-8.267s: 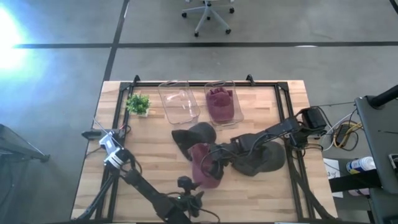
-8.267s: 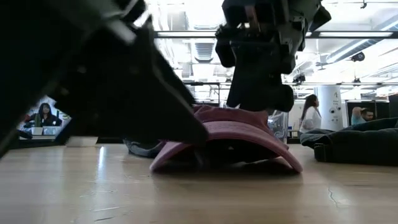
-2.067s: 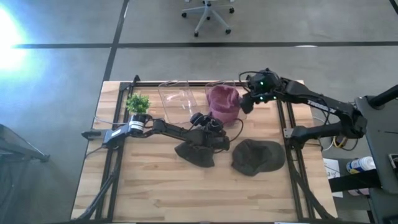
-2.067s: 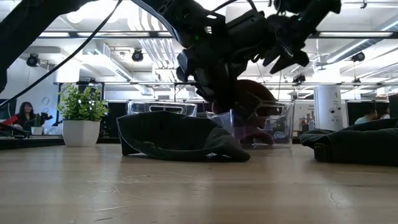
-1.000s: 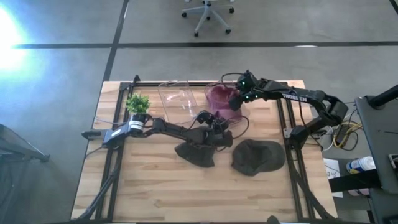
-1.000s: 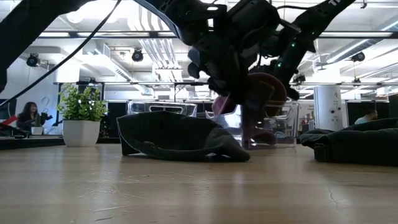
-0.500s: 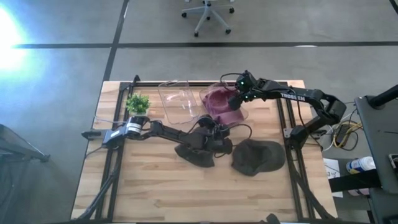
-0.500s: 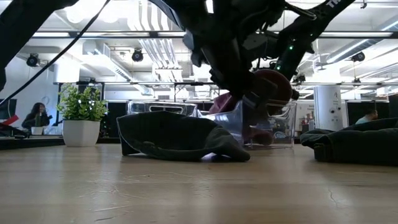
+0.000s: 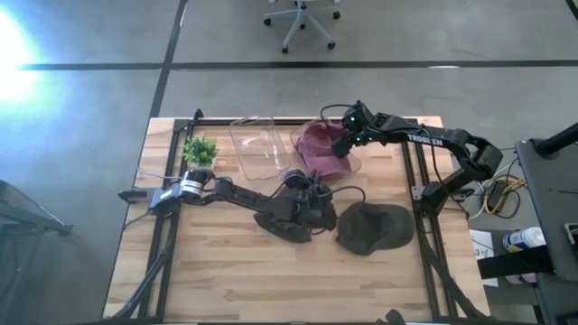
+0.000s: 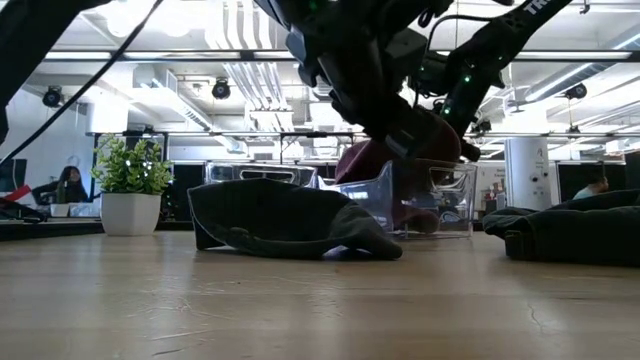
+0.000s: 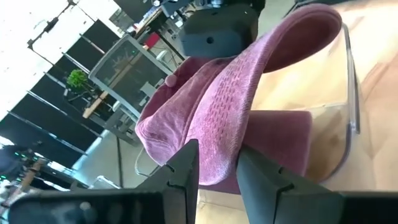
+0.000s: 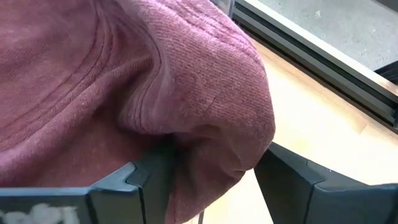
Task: Pick & Place hat
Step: Put the red cap into the right transparent bin
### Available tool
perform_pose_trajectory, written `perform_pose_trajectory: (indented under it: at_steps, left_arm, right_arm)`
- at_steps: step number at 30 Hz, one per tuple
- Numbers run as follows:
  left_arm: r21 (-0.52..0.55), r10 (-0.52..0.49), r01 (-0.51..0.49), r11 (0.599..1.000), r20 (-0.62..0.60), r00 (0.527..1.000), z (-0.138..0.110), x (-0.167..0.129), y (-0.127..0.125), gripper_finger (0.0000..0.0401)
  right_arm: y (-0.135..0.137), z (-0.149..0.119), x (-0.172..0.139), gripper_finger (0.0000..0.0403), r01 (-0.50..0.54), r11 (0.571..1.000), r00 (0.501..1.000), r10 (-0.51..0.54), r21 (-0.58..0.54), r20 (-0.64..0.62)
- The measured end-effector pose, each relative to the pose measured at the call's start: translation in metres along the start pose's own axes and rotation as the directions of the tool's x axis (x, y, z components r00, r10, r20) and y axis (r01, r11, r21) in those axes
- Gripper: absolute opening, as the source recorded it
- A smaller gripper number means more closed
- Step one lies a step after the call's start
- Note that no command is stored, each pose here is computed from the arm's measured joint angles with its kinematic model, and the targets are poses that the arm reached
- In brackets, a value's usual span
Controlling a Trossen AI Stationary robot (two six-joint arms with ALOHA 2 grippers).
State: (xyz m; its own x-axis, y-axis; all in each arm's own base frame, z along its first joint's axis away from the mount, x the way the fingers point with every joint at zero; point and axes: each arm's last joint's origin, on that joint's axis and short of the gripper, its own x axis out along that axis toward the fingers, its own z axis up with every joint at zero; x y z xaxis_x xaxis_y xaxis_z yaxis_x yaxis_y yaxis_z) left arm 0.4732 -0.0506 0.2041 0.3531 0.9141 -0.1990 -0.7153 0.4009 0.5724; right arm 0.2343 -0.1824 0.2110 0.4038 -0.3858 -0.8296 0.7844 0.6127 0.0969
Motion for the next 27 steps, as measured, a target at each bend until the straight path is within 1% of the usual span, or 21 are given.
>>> perform_pose_trajectory:
  at_steps: [3, 8, 14, 18, 21, 23, 24, 26, 27]
  left_arm:
    - [-0.028, -0.002, 0.002, 1.000, 0.000, 1.000, 0.000, 0.001, 0.000, 0.0097]
    - [-0.064, -0.038, 0.038, 0.997, -0.002, 0.999, 0.000, -0.002, -0.002, 0.0097]
    - [-0.103, -0.135, 0.136, 0.985, 0.018, 0.991, 0.003, -0.023, -0.006, 0.0097]
    - [-0.146, -0.185, 0.188, 0.971, 0.035, 0.982, 0.013, -0.034, 0.002, 0.0097]
    - [-0.145, -0.247, 0.246, 0.958, 0.012, 0.969, 0.012, -0.033, 0.004, 0.0097]
    - [-0.104, -0.260, 0.257, 0.961, -0.010, 0.966, 0.010, -0.039, 0.009, 0.0097]
    - [-0.100, -0.260, 0.257, 0.961, -0.017, 0.965, 0.010, -0.045, 0.013, 0.0097]
    - [-0.132, -0.258, 0.252, 0.959, -0.030, 0.966, 0.012, -0.059, 0.026, 0.0097]
    - [-0.168, -0.251, 0.241, 0.956, -0.043, 0.967, 0.011, -0.063, 0.031, 0.0097]
  right_arm:
    - [0.000, 0.000, 0.000, 0.0205, -0.001, 1.000, 1.000, 0.001, -0.004, -0.001]
    - [0.000, 0.000, 0.000, 0.0205, -0.003, 1.000, 1.000, 0.003, -0.009, -0.002]
    - [0.000, 0.000, 0.000, 0.0206, -0.007, 1.000, 1.000, 0.007, -0.014, -0.004]
    - [0.000, -0.001, 0.000, 0.0206, -0.007, 1.000, 1.000, 0.007, -0.014, -0.006]
    - [0.000, -0.001, 0.000, 0.0206, -0.007, 1.000, 1.000, 0.007, -0.014, -0.006]
    - [0.000, -0.001, 0.000, 0.0206, -0.007, 1.000, 1.000, 0.007, -0.013, -0.006]
    - [0.000, -0.001, 0.000, 0.0206, -0.007, 1.000, 1.000, 0.007, -0.013, -0.007]
    - [0.000, -0.001, 0.000, 0.0206, -0.007, 1.000, 1.000, 0.007, -0.014, -0.006]
    - [0.000, -0.001, -0.001, 0.0206, -0.007, 1.000, 1.000, 0.007, -0.014, -0.006]
